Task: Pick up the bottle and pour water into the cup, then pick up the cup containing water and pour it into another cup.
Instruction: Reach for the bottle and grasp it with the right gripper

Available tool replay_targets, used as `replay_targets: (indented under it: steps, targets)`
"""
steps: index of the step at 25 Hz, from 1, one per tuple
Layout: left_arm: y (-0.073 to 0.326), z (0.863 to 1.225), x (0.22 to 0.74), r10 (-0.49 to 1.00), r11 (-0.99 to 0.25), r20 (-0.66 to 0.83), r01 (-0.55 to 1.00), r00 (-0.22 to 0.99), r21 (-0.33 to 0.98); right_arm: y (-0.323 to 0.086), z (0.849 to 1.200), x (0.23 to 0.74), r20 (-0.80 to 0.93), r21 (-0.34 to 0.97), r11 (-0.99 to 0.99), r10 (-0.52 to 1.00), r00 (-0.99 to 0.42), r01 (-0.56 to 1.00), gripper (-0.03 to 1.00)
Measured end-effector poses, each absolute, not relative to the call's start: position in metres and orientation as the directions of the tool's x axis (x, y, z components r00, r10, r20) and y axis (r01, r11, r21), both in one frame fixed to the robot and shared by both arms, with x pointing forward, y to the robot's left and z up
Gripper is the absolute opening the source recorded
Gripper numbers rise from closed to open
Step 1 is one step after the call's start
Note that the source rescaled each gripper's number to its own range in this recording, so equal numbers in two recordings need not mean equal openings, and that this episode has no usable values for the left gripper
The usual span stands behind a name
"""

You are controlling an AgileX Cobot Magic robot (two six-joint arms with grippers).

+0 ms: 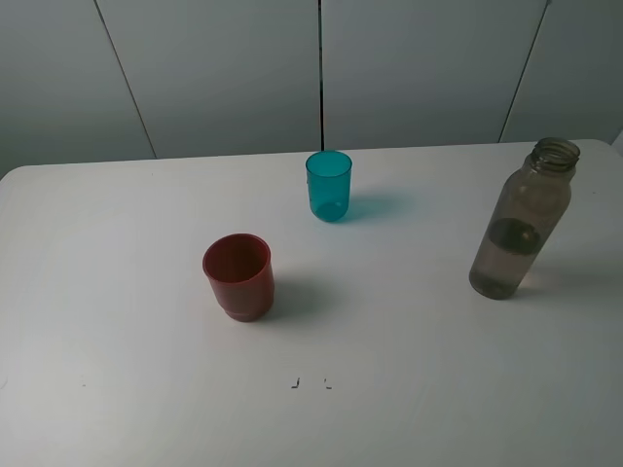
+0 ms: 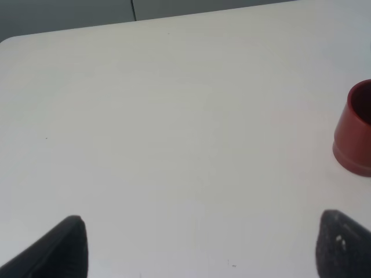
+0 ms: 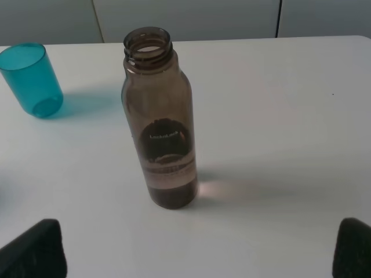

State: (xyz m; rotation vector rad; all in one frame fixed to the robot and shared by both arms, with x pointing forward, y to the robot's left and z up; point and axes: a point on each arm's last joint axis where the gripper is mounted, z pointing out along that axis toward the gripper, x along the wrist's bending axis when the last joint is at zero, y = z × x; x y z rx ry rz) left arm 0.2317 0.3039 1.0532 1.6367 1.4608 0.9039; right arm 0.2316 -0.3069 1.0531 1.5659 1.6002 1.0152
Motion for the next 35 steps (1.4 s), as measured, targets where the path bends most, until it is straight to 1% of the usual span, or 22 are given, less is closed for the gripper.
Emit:
replay_targets:
  steps: [35]
  targets:
    - [0.3039, 1.0532, 0.2317, 0.995, -0.067, 0.024, 0.465, 0.099, 0.883, -0.3069, 1.0531, 0.2316, 0.056, 0.879, -0.023, 0.997, -0.055, 0.475, 1.00]
